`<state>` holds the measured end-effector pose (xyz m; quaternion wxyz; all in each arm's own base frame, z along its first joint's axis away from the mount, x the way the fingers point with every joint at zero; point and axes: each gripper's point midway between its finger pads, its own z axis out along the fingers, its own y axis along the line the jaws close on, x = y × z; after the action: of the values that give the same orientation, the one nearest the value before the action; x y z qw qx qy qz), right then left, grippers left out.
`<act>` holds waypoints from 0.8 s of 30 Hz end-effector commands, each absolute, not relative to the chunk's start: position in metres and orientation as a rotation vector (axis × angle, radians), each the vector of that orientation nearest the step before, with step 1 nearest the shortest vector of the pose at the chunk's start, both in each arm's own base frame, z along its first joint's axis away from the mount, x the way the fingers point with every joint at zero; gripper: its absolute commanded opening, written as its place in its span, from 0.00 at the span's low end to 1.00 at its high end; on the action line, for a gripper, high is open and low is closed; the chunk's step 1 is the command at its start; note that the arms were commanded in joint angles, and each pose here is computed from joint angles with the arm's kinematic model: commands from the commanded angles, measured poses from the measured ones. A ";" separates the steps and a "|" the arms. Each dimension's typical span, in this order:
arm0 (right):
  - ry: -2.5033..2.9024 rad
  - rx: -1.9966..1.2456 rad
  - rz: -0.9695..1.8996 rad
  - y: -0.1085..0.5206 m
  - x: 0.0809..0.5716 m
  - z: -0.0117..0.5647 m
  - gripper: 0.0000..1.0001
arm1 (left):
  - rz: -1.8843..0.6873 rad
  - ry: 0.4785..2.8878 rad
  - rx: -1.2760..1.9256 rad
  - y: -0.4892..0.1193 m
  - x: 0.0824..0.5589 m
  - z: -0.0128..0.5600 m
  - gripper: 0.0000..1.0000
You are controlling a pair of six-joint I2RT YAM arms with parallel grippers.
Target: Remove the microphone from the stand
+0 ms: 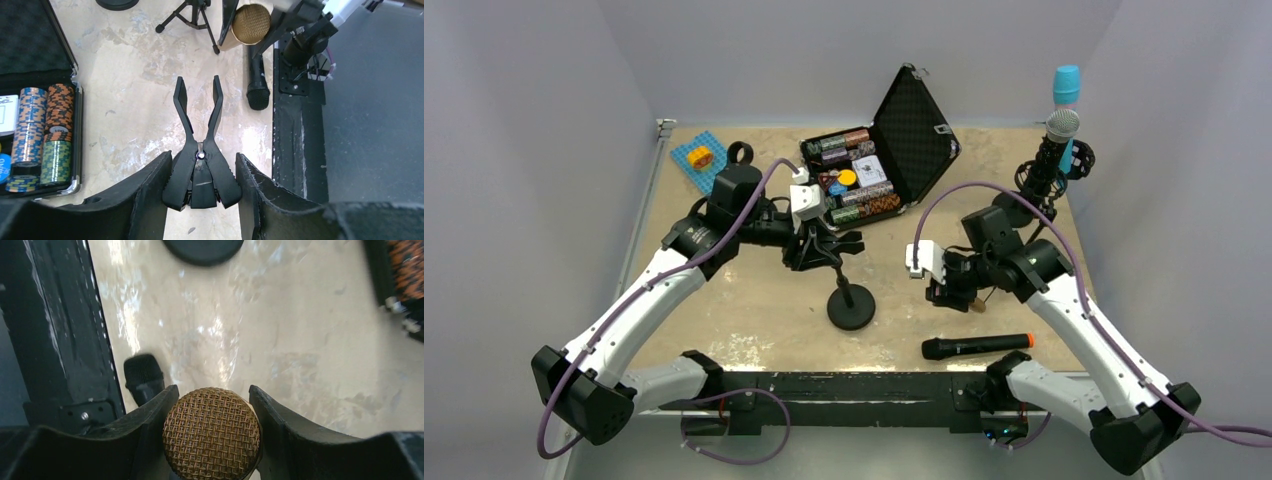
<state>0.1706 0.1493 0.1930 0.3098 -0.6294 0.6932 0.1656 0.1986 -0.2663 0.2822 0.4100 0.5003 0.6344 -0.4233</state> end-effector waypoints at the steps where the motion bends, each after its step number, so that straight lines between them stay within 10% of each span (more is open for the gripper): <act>1: 1.848 -1.785 0.314 0.131 0.176 0.159 0.00 | -1.014 1.490 1.280 -0.266 0.203 0.306 0.00; 14: 2.144 -1.883 0.374 0.112 0.159 0.085 0.06 | -1.026 1.493 1.280 -0.266 0.201 0.304 0.00; 19: 2.279 -1.864 0.461 0.113 0.149 0.066 0.34 | -1.023 1.494 1.277 -0.265 0.201 0.303 0.00; 24: 2.332 -1.769 0.532 0.127 0.155 0.066 0.60 | -1.025 1.493 1.276 -0.265 0.200 0.304 0.24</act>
<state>0.1465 0.1120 0.0595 0.0589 -0.6219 0.7648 0.1577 0.1977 -0.2630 0.2757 0.4019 0.5018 0.6434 -0.4156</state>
